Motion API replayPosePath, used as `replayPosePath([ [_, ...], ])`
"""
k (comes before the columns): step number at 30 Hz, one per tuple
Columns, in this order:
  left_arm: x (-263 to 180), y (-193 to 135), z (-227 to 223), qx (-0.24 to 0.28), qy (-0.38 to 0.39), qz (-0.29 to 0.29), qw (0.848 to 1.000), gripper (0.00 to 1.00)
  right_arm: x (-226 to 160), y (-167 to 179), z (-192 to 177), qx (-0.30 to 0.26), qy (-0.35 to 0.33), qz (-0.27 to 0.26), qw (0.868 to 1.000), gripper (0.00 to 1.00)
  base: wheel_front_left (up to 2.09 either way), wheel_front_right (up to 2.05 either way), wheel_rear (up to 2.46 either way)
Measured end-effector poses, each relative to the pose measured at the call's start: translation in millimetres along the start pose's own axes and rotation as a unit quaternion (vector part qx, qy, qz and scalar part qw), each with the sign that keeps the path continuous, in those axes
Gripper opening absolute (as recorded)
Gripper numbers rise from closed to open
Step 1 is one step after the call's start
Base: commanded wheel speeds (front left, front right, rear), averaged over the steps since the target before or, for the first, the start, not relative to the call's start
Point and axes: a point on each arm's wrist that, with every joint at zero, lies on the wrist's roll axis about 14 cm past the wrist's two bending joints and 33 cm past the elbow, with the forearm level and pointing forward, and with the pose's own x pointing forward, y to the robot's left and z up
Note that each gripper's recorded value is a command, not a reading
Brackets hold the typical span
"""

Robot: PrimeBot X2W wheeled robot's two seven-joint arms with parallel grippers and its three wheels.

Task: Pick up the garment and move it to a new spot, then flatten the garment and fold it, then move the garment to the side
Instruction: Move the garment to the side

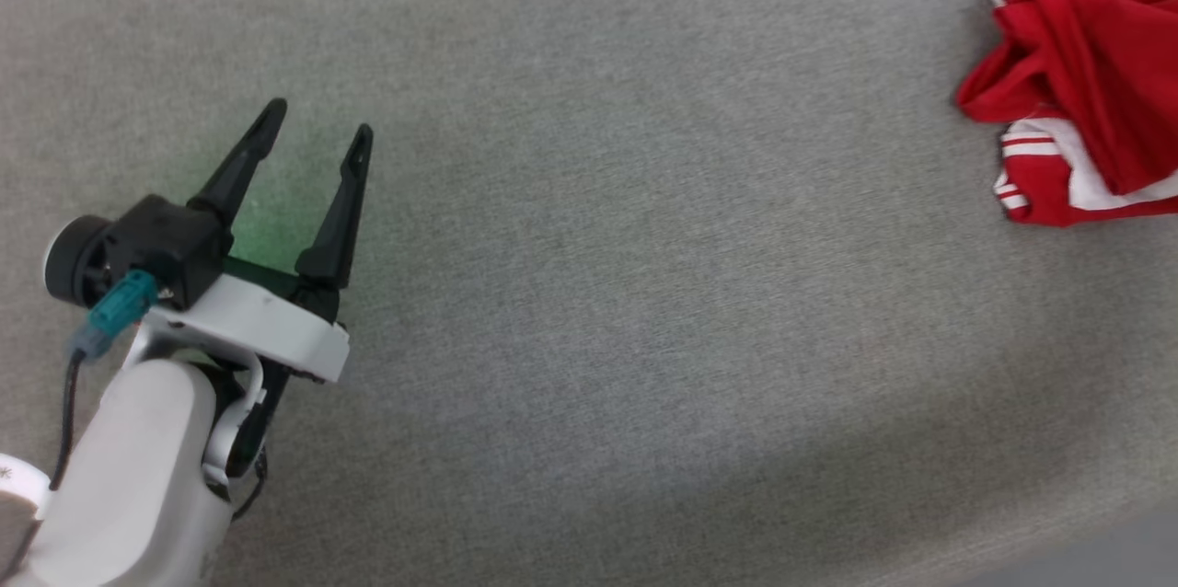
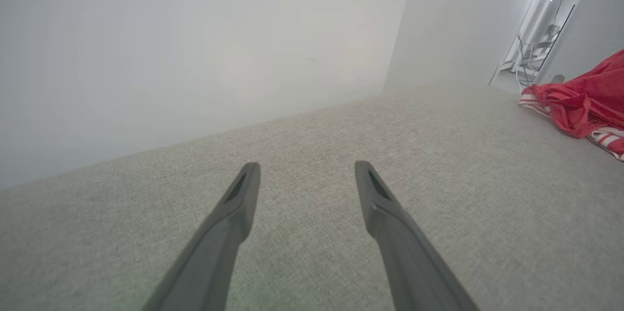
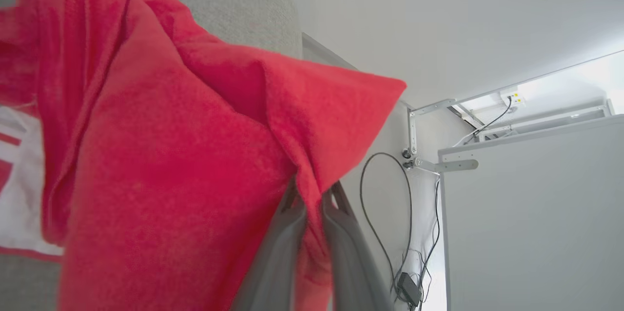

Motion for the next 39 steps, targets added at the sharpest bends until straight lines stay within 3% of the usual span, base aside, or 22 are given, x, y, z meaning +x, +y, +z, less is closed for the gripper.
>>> replayPosePath([
  [11, -7, 15, -14, 0.004, 0.019, 0.011, 1.000, 1.00, 30, 21, -27, -0.025, 0.043, 0.000, 0.999, 0.00, 0.00, 0.00, 0.00],
  [18, -15, 27, -16, 0.009, 0.025, 0.024, 0.999, 1.00, 45, 43, -37, -0.002, 0.064, 0.006, 0.998, 0.00, 0.00, 0.00, 0.00],
  [22, -20, 31, -16, 0.011, 0.027, 0.031, 0.999, 1.00, 51, 38, -35, 0.010, 0.063, -0.006, 0.998, 0.00, 0.00, 0.00, 0.00],
  [23, -20, 32, -16, 0.010, 0.027, 0.033, 0.999, 1.00, 51, 36, -34, 0.015, 0.061, -0.010, 0.998, 0.11, 0.00, 0.00, 0.00],
  [24, -21, 33, -15, 0.009, 0.026, 0.034, 0.999, 1.00, 51, 34, -34, 0.016, 0.059, -0.014, 0.998, 0.29, 0.00, 0.00, 0.00],
  [27, -24, 35, -10, 0.010, 0.021, 0.040, 0.999, 1.00, 49, 24, -32, 0.020, 0.056, -0.027, 0.998, 0.54, 0.00, 0.00, 0.00],
  [28, -25, 34, -9, 0.010, 0.020, 0.041, 0.999, 1.00, 48, 19, -30, 0.020, 0.053, -0.033, 0.998, 0.69, 0.00, 0.00, 0.00],
  [29, -27, 35, -8, 0.009, 0.020, 0.042, 0.999, 1.00, 47, 15, -28, 0.022, 0.049, -0.038, 0.998, 0.69, 0.00, 0.00, 0.00],
  [31, -30, 35, -6, 0.009, 0.018, 0.046, 0.999, 1.00, 43, 6, -25, 0.021, 0.044, -0.048, 0.998, 0.96, 0.00, 0.00, 0.00],
  [32, -31, 34, -4, 0.008, 0.017, 0.047, 0.999, 1.00, 42, 3, -23, 0.023, 0.039, -0.051, 0.998, 1.00, 0.00, 0.00, 0.00],
  [39, -45, 36, 12, 0.009, 0.003, 0.062, 0.998, 1.00, 30, -23, -13, 0.039, 0.019, -0.081, 0.996, 1.00, 0.00, 0.00, 0.00],
])
